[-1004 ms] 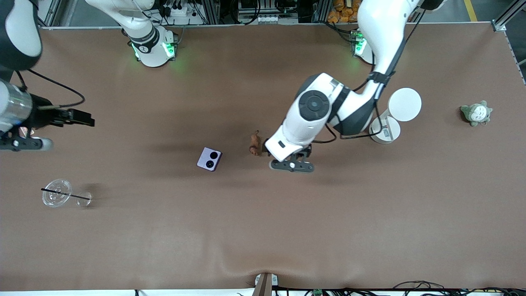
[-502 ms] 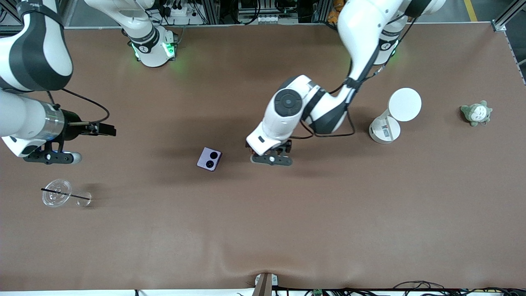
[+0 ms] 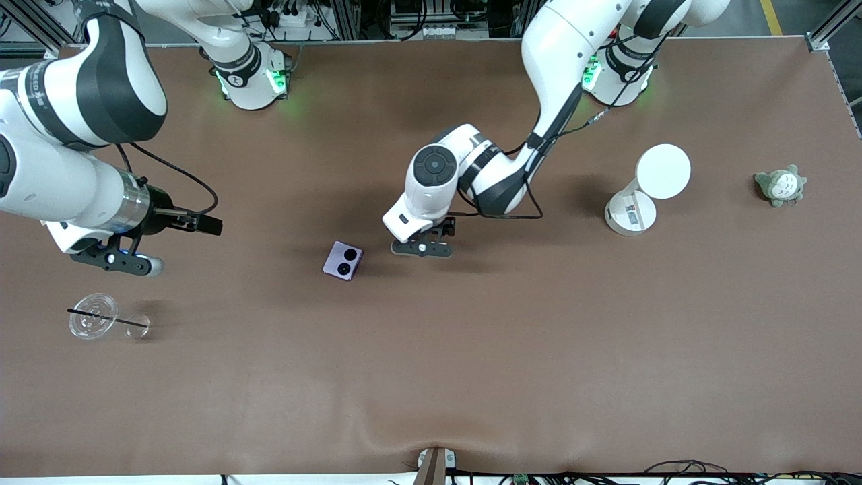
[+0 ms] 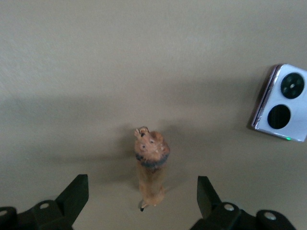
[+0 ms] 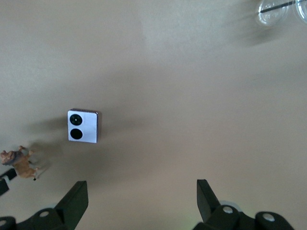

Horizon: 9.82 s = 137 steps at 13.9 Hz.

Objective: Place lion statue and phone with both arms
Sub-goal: 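Lower the left gripper over the lion while the right gripper reaches the phone, then close the left gripper on the lion while the right gripper grasps the phone, then carry the lion toward the white lamp while the right gripper lifts the phone, then set the lion beside the lamp while the right gripper carries the phone, then withdraw the left gripper while the right gripper lowers the phone near the glass, then place the phone beside the glass cup and open the right gripper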

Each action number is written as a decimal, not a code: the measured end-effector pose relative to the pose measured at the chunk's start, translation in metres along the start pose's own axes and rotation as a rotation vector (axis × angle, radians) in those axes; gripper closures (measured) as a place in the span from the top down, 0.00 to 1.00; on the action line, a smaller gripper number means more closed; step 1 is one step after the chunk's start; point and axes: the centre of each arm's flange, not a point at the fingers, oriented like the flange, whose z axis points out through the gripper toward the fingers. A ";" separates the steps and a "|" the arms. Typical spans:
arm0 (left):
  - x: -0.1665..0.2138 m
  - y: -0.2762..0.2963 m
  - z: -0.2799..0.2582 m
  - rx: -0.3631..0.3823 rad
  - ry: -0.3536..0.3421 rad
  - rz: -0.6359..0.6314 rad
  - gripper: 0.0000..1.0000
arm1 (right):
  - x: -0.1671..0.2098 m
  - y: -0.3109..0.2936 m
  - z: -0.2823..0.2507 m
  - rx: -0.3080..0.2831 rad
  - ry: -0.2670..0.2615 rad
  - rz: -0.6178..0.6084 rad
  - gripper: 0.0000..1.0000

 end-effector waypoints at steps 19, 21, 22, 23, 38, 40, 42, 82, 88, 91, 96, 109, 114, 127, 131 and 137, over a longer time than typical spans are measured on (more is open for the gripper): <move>-0.015 0.013 0.031 0.067 0.041 0.024 0.31 | 0.030 -0.069 0.104 0.047 0.095 -0.058 1.00; -0.014 0.010 0.023 0.086 0.028 0.012 0.31 | 0.027 -0.079 0.134 0.056 0.118 -0.071 1.00; -0.015 0.008 0.020 0.102 0.018 -0.001 0.31 | 0.023 -0.084 0.149 0.058 0.125 -0.074 1.00; -0.017 0.006 0.015 0.114 0.012 -0.007 0.31 | 0.019 -0.088 0.163 0.058 0.127 -0.069 1.00; -0.064 -0.146 -0.043 0.254 -0.013 0.030 0.31 | -0.008 -0.170 0.301 0.009 0.125 -0.030 1.00; -0.070 -0.176 -0.047 0.241 -0.003 0.043 0.31 | -0.010 -0.173 0.304 0.006 0.121 -0.012 1.00; -0.074 -0.201 -0.052 0.237 0.001 0.045 0.31 | -0.012 -0.176 0.309 0.003 0.116 0.004 1.00; -0.099 -0.345 -0.003 0.189 -0.007 0.078 0.55 | 0.013 -0.156 0.304 -0.004 0.161 0.089 0.85; -0.089 -0.336 -0.019 0.176 0.032 0.086 1.00 | 0.089 0.002 0.222 -0.005 0.200 -0.050 0.85; -0.076 -0.328 -0.055 0.207 0.014 0.079 1.00 | 0.123 0.105 0.233 -0.008 0.236 -0.144 0.85; -0.036 -0.303 -0.156 0.205 -0.066 -0.011 1.00 | 0.144 0.126 0.260 -0.001 0.279 -0.182 0.85; 0.045 -0.369 -0.412 0.088 0.105 -0.239 1.00 | 0.178 0.133 0.280 -0.013 0.293 -0.175 0.85; 0.048 -0.382 -0.431 0.084 0.120 -0.260 1.00 | 0.179 0.137 0.283 -0.016 0.289 -0.172 0.85; 0.012 -0.440 -0.497 0.096 0.131 -0.113 1.00 | 0.183 0.148 0.292 -0.032 0.300 -0.170 1.00; 0.001 -0.438 -0.494 0.100 0.118 -0.109 1.00 | 0.183 0.148 0.292 -0.032 0.301 -0.171 1.00; -0.002 -0.454 -0.493 0.101 0.097 -0.128 1.00 | 0.187 0.146 0.280 -0.032 0.322 -0.174 1.00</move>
